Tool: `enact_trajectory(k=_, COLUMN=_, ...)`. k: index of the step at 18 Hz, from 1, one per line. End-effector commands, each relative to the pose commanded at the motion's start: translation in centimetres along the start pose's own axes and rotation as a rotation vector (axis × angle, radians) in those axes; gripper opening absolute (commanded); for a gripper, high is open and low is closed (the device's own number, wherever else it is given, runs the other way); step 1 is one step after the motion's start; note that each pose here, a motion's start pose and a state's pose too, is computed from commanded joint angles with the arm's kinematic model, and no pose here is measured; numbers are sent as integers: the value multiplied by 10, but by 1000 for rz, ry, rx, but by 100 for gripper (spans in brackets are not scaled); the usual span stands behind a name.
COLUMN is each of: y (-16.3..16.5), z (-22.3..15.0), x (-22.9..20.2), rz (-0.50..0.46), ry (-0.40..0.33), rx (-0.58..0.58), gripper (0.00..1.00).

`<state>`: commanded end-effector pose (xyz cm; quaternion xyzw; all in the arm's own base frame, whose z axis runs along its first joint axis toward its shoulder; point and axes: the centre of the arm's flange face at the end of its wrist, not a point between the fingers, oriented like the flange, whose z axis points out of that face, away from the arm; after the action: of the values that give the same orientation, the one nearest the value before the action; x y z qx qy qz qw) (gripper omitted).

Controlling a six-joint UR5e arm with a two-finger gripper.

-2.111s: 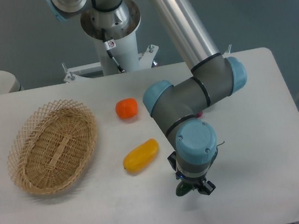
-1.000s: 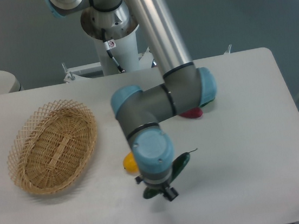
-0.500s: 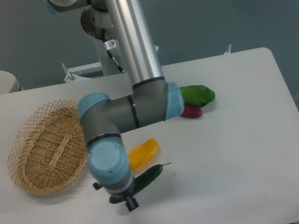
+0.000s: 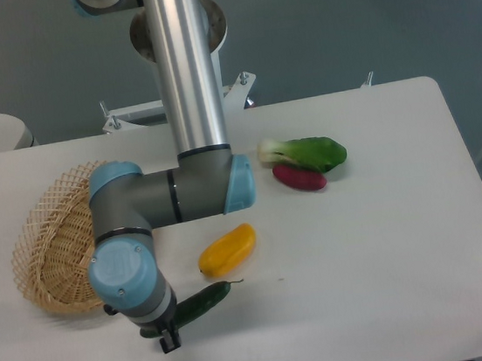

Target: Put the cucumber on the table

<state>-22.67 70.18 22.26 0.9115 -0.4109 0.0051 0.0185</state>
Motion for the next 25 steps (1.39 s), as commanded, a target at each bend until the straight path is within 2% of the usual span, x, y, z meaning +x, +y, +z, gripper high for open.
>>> enact_trajectory(k=3, y=-3, z=1, x=2, rz=2, ry=3, rx=-1, gripper=36)
enact_trajectory(k=7, y=-3, z=3, x=3, rz=-1, ry=4, rx=-3, gripper=66)
enact_trajectory(k=9, y=-3, z=3, x=2, rz=-5, ry=-2, rx=0, gripper=87)
enact_trajectory(k=10, y=-3, z=3, x=1, rz=-8, ry=-5, rx=1, gripper=91)
enact_trajectory(k=18, y=4, z=-11, x=-9, rz=-22, ry=-28, rx=13, gripper=96)
enact_trajectory(k=25, y=75, z=-31, x=-33, rz=-78, ry=-45, rx=51, gripper=98)
